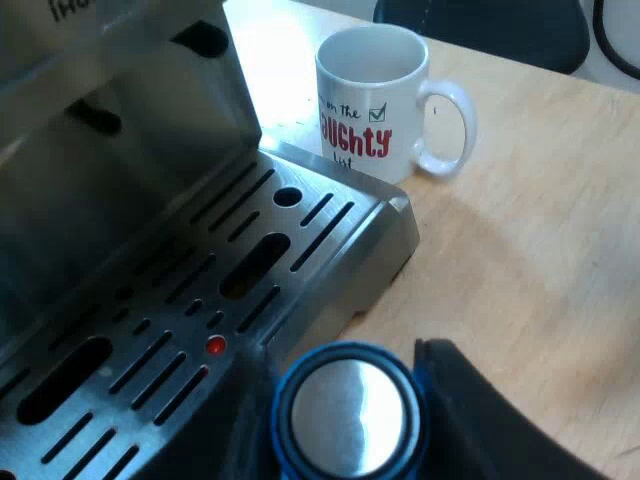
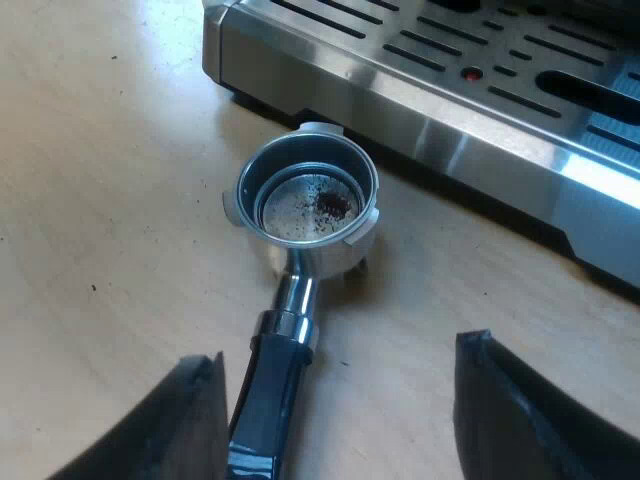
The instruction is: Grind coffee beans and then tamp
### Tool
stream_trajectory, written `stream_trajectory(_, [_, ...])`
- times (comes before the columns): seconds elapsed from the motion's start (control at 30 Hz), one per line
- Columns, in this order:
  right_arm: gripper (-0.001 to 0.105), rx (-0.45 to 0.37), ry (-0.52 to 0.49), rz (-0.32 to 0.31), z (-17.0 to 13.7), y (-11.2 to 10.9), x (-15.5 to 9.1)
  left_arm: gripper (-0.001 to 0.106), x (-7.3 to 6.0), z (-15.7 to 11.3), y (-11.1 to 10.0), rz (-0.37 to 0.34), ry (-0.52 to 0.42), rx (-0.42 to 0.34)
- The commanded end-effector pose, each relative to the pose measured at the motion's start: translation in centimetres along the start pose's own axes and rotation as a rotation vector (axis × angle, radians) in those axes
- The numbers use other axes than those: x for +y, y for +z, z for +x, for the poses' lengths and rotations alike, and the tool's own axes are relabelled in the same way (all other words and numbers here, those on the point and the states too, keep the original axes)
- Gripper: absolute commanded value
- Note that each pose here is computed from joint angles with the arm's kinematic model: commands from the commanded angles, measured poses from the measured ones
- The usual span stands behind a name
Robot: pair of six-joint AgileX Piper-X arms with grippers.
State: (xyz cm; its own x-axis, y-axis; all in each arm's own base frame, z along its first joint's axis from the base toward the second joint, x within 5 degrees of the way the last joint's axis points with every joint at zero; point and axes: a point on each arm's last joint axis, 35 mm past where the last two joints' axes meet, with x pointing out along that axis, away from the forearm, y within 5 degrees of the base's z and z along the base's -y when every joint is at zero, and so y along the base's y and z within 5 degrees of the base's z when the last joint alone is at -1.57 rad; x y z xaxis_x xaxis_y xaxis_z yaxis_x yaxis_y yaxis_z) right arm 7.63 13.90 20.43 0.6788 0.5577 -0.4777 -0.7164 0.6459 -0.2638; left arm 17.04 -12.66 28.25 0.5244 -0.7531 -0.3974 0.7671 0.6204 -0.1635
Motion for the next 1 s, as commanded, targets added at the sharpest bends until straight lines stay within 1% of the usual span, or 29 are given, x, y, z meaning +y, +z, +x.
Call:
stream_trajectory(0.03, [0.052,-0.016,0.007,-0.005,0.0,0.2,0.0,0.007,-0.4,0.1,0.7,0.021,-0.045,-0.028])
stream_trajectory(0.1, [0.052,-0.016,0.007,-0.005,0.0,0.2,0.0,0.007,-0.8,0.4,0.6,0.041,-0.063,-0.019])
stream_trajectory(0.2, [0.052,-0.016,0.007,-0.005,0.0,0.2,0.0,0.007,-1.8,1.0,0.3,0.118,-0.108,0.0])
stream_trajectory(0.23, [0.052,-0.016,0.007,-0.005,0.0,0.2,0.0,0.007,-2.2,1.3,0.1,0.131,-0.119,0.011])
stream_trajectory(0.33, [0.052,-0.016,0.007,-0.005,0.0,0.2,0.0,0.007,-2.8,2.1,-0.4,0.141,-0.122,0.045])
stream_trajectory(0.4, [0.052,-0.016,0.007,-0.005,0.0,0.2,0.0,0.007,-3.0,2.6,-0.6,0.144,-0.113,0.063])
stream_trajectory(0.6, [0.052,-0.015,0.007,-0.002,0.0,0.2,0.0,0.007,-2.8,3.9,-0.7,0.144,-0.066,0.097])
stream_trajectory(0.67, [0.052,-0.021,0.006,0.016,0.0,0.3,0.0,0.007,-2.7,4.4,-0.6,0.145,-0.065,0.105])
stream_trajectory(0.73, [0.052,-0.028,0.006,0.05,0.0,0.4,0.0,0.007,-2.6,5.0,-0.3,0.154,-0.066,0.114])
stream_trajectory(0.8, [0.052,-0.029,0.007,0.064,0.0,0.4,0.0,0.007,-2.5,5.5,-0.3,0.151,-0.064,0.128])
stream_trajectory(1.0, [0.052,-0.029,0.007,0.064,0.0,0.4,0.0,0.007,-2.1,7.2,-1.5,0.135,-0.061,0.197])
